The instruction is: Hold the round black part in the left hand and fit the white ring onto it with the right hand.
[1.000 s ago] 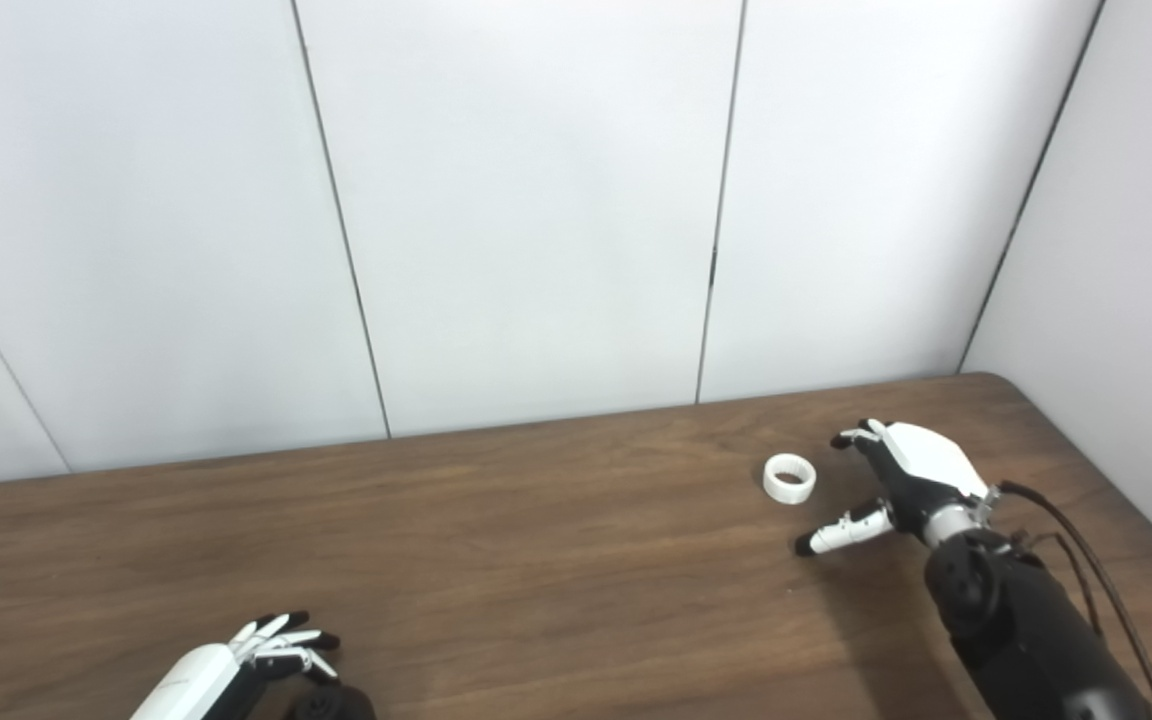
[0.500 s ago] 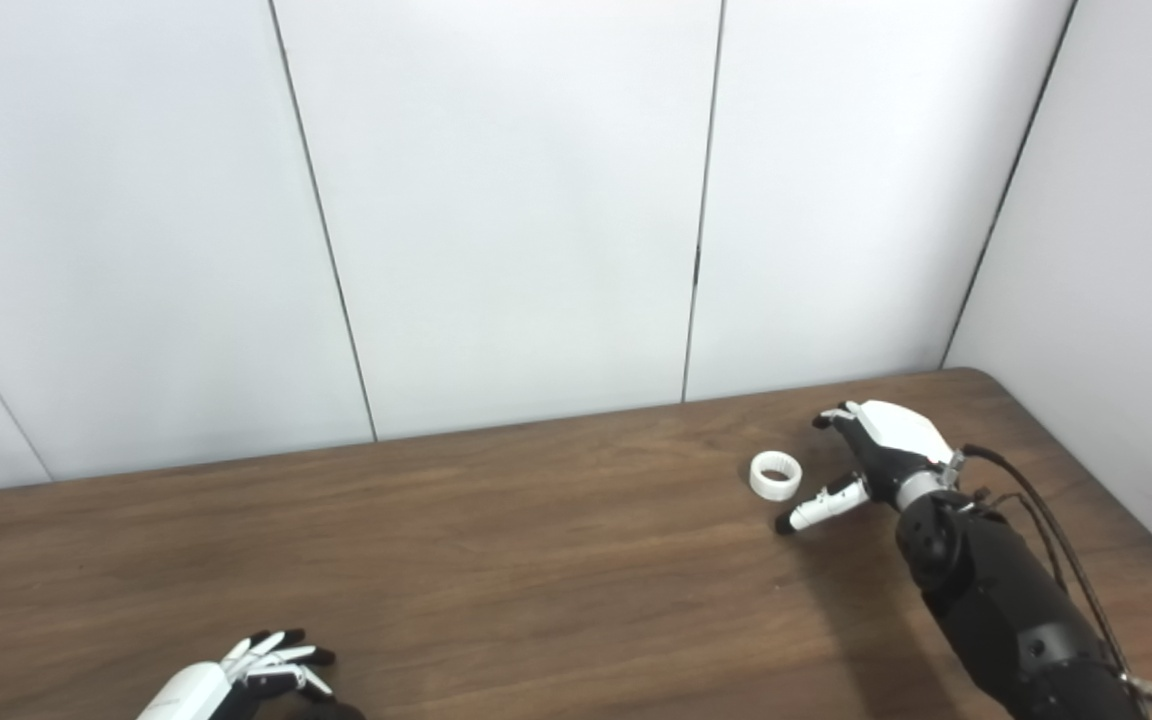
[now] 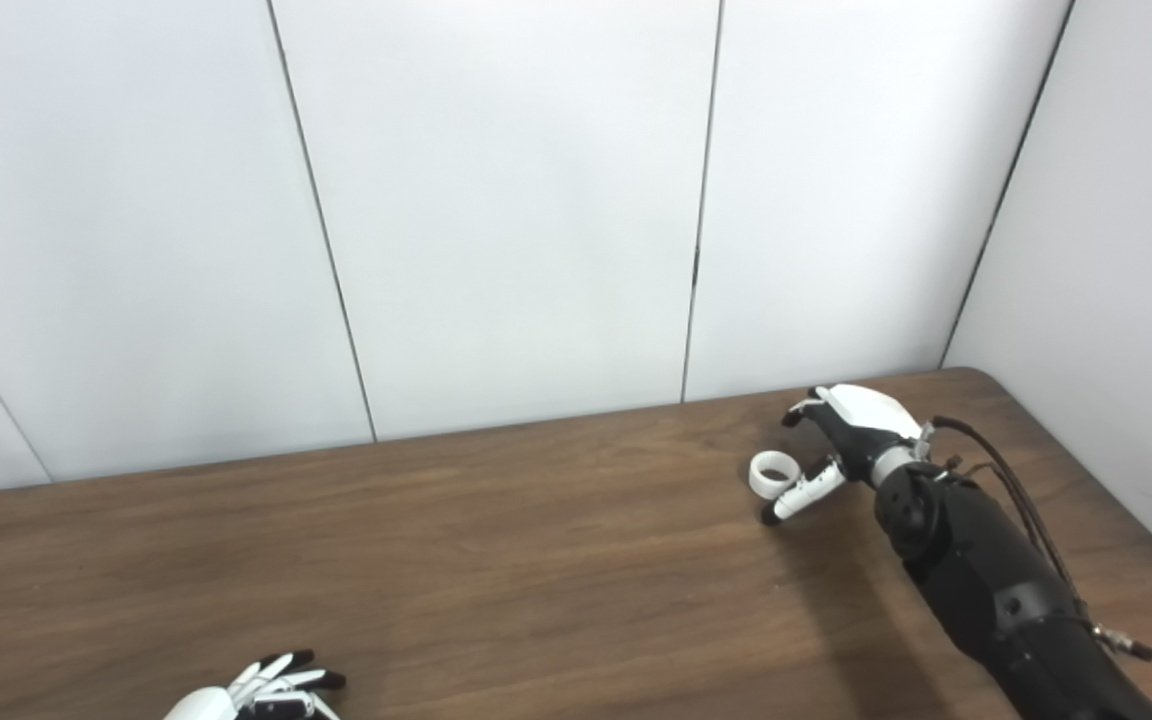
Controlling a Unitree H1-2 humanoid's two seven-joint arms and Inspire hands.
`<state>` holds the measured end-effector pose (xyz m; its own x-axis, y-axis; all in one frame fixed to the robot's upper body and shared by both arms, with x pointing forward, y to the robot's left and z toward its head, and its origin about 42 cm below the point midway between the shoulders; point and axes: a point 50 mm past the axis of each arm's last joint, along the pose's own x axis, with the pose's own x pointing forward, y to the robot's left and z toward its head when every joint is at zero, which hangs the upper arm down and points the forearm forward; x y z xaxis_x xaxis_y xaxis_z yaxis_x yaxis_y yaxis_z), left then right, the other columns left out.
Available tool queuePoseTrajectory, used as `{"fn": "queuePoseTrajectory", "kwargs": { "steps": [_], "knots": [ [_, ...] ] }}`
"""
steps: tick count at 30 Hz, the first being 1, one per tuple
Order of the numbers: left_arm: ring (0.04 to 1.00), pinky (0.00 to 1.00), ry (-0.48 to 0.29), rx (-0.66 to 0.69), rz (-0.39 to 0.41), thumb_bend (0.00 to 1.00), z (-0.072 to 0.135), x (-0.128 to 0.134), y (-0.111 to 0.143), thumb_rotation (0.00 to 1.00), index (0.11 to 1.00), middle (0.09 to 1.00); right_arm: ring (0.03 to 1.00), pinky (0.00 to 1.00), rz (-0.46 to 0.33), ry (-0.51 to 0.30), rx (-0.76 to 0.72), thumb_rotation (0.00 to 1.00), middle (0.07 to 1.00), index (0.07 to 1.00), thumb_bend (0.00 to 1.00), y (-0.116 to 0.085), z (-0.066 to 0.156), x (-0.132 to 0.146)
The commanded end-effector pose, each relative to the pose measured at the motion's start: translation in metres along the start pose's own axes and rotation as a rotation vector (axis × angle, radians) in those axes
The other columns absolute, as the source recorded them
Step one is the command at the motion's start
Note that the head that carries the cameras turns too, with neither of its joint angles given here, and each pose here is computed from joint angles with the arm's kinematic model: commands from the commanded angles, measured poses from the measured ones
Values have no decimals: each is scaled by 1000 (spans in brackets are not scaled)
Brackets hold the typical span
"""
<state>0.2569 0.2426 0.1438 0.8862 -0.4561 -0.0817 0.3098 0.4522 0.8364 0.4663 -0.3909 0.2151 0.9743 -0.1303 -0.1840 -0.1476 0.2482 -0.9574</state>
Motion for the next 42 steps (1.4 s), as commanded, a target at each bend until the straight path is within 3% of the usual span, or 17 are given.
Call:
{"fn": "queuePoseTrajectory", "kwargs": {
  "steps": [1,10,24,27,35,42],
  "knots": [
    [962,1000,-21,22,-13,516,7,-4,2,38,481,840,1000,958,-5,-49,-20,360,976,767,859,-16,11,6],
    [955,1000,-22,25,-8,516,14,-10,5,39,481,837,1000,947,118,-33,-13,413,1000,759,834,-13,18,14],
    [955,1000,-23,34,-10,517,15,-17,10,38,481,837,1000,919,198,-36,24,383,979,708,767,-3,17,11],
    [955,1000,-24,37,-12,517,15,-17,11,38,481,838,1000,935,194,-41,23,354,970,689,765,0,16,10],
    [950,1000,-28,35,-8,517,17,-16,15,38,481,834,1000,920,170,-52,41,260,966,685,884,3,15,6],
    [946,1000,-31,40,-6,517,18,-16,20,38,481,830,993,868,101,-89,47,160,941,621,930,9,19,-4]
  ]
}}
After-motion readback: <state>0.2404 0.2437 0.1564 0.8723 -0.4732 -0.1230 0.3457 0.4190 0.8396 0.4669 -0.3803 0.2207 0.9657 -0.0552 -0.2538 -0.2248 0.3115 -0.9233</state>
